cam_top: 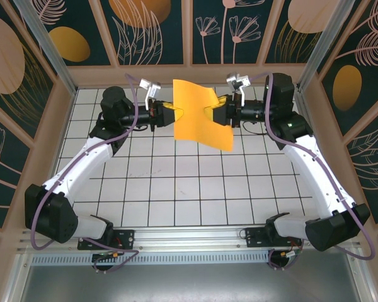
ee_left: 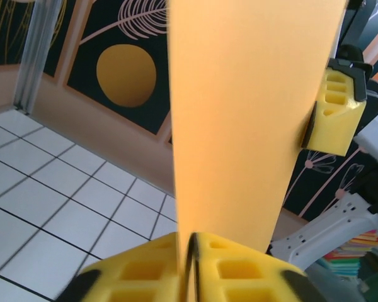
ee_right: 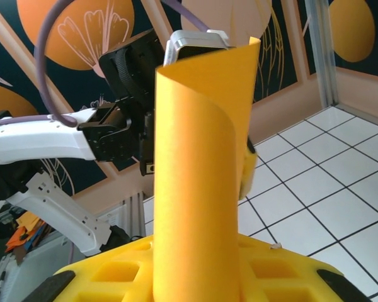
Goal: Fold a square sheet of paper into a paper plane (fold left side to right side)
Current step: Place a square sheet of paper at the center of the table, then first fold in half a square sheet of paper at the center of the table, then hold the square sheet of paper at the center of the table.
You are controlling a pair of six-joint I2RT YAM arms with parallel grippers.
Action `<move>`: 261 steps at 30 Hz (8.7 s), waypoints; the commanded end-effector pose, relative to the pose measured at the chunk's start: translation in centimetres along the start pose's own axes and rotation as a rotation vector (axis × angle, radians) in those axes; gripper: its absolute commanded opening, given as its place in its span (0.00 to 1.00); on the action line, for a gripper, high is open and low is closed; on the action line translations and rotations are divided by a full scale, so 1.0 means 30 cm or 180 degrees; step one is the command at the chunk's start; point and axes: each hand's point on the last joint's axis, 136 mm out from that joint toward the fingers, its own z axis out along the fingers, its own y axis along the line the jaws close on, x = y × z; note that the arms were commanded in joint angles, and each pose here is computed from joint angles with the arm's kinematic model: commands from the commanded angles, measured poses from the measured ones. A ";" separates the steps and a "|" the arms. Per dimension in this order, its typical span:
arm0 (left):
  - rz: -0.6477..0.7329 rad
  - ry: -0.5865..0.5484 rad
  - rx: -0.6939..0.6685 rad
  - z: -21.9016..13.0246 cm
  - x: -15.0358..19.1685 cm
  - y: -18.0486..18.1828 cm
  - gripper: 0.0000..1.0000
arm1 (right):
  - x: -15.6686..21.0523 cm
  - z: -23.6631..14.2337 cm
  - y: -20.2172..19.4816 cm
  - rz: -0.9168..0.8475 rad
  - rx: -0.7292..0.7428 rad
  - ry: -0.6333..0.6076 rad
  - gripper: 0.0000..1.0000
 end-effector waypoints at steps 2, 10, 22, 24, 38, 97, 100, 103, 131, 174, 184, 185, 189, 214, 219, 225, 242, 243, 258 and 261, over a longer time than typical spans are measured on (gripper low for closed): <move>-0.0009 0.0024 -0.0024 0.000 0.021 0.002 0.00 | -0.015 -0.028 -0.024 -0.0094 0.0249 -0.0077 0.32; -0.0555 0.0121 -0.0420 -0.011 0.174 0.134 0.00 | 0.079 -0.129 -0.283 0.0438 0.1438 -0.0084 0.73; -0.1986 0.0678 -0.1241 -0.042 0.696 0.473 0.00 | 0.457 -0.198 -0.586 0.1665 0.2480 0.0027 0.82; -0.2138 0.0794 -0.1346 -0.047 0.763 0.513 0.00 | 0.525 -0.169 -0.604 0.1886 0.2399 0.0021 0.76; -0.2439 0.1153 -0.1746 -0.079 0.917 0.609 0.00 | 0.928 0.084 -0.702 0.2733 0.2295 0.0698 0.43; -0.2574 0.0963 -0.1208 0.128 0.828 0.584 0.34 | 0.883 0.151 -0.625 0.2968 0.1633 0.0373 0.48; -0.2584 0.0964 -0.1225 0.126 0.834 0.589 0.32 | 0.896 0.170 -0.592 0.3049 0.1531 0.0354 0.48; -0.2545 0.0932 -0.1199 0.138 0.808 0.593 0.30 | 0.917 0.188 -0.569 0.3143 0.1448 0.0333 0.47; -0.2398 0.0917 -0.1397 0.110 0.769 0.577 0.41 | 1.022 0.178 -0.582 0.3196 0.1719 0.0599 0.00; -0.2787 0.1319 -0.2240 0.171 0.966 0.684 0.43 | 1.173 0.015 -0.652 0.3342 0.2436 0.0847 0.04; -0.2796 0.1436 -0.2377 0.152 1.005 0.700 0.39 | 1.115 -0.033 -0.667 0.3205 0.2555 0.0708 0.28; -0.2789 0.1437 -0.2380 0.153 1.005 0.700 0.39 | 1.107 -0.045 -0.670 0.3188 0.2583 0.0685 0.31; -0.2786 0.1461 -0.2399 0.150 1.012 0.704 0.38 | 1.076 -0.099 -0.688 0.3112 0.2756 0.0607 0.33; -0.2740 0.1581 -0.2454 0.135 1.038 0.707 0.35 | 1.048 -0.087 -0.678 0.3141 0.2608 0.0507 0.31; -0.2733 0.1593 -0.2453 0.134 1.038 0.706 0.35 | 1.056 -0.061 -0.674 0.3153 0.2566 0.0546 0.30; -0.2737 0.1620 -0.2478 0.130 1.049 0.709 0.35 | 1.062 -0.018 -0.665 0.3159 0.2456 0.0632 0.28; -0.2737 0.1646 -0.2509 0.123 1.060 0.712 0.34 | 1.128 0.081 -0.654 0.3264 0.2275 0.0898 0.22; -0.2733 0.1648 -0.2509 0.124 1.060 0.712 0.34 | 1.138 0.080 -0.656 0.3285 0.2292 0.0919 0.21; -0.2425 0.1583 -0.2692 0.105 0.962 0.717 0.35 | 1.282 0.022 -0.658 0.3434 0.2652 0.1390 0.21; -0.2343 0.1519 -0.2698 0.108 0.910 0.707 0.39 | 1.306 0.012 -0.655 0.3447 0.2697 0.1468 0.21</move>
